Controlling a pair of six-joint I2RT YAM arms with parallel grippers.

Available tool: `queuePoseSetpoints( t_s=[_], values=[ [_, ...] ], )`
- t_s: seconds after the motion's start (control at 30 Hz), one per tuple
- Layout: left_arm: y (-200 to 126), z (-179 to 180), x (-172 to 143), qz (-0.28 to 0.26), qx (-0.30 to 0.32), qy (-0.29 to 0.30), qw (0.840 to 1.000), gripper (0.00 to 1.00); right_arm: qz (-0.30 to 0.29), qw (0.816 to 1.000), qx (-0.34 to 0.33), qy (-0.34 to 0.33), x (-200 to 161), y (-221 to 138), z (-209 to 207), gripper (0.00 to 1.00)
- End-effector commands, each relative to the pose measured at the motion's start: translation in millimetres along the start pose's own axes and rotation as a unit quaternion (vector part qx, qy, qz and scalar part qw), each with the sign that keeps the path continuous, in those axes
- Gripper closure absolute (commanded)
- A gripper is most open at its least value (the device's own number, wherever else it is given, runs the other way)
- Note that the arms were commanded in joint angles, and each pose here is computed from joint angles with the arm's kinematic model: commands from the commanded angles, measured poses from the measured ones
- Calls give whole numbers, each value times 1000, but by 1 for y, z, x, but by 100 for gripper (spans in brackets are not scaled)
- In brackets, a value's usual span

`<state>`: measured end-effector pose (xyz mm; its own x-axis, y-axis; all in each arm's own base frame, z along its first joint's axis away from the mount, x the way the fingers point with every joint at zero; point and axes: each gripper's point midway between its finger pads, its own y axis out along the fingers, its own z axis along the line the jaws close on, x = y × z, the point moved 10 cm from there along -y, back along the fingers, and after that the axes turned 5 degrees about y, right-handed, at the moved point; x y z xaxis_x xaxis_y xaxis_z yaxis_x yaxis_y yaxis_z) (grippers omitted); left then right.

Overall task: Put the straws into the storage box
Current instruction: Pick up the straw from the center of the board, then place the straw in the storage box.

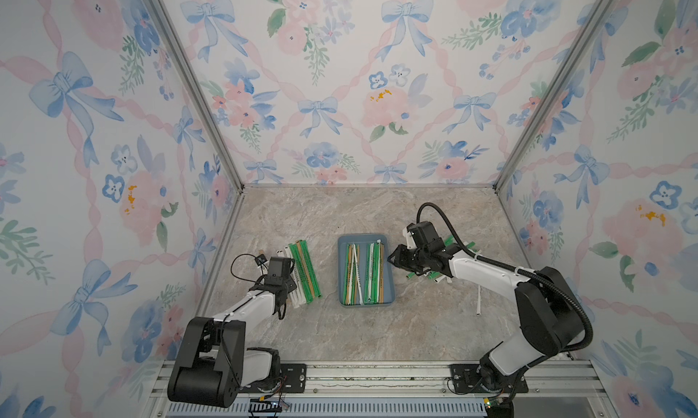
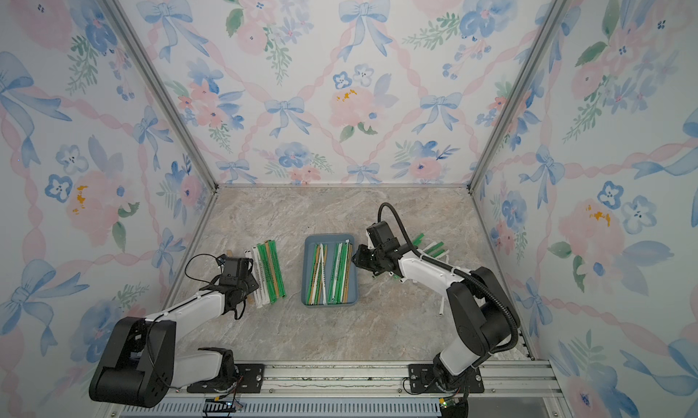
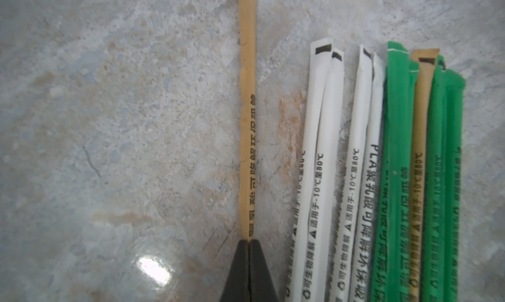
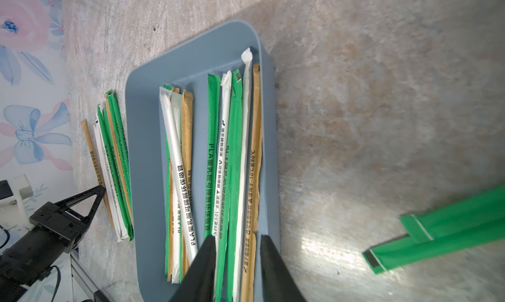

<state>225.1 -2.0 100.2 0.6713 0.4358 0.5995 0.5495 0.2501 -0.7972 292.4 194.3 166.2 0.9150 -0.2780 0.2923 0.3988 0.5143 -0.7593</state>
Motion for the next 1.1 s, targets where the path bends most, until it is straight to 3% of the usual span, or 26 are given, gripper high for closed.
queuePoseSetpoints(
  t_s=[0.0, 0.4, 0.77, 0.93, 1.07],
  values=[
    [-2, 7, -18, 63, -3, 20, 998, 100, 2, 1000, 0, -4, -2, -7, -5, 70],
    [-67, -52, 21, -31, -119, 39, 992, 100, -16, 999, -37, -6, 1, -32, -25, 69],
    [-105, -142, -12, -2, -245, 100, 964, 100, -49, 995, -90, 8, 8, -63, -57, 69],
    [-101, -167, -32, 24, -281, 126, 951, 100, -64, 990, -122, 16, 11, -81, -75, 68],
    [-93, -176, -44, 38, -274, 143, 950, 100, -73, 987, -138, 25, 12, -94, -89, 67]
  ],
)
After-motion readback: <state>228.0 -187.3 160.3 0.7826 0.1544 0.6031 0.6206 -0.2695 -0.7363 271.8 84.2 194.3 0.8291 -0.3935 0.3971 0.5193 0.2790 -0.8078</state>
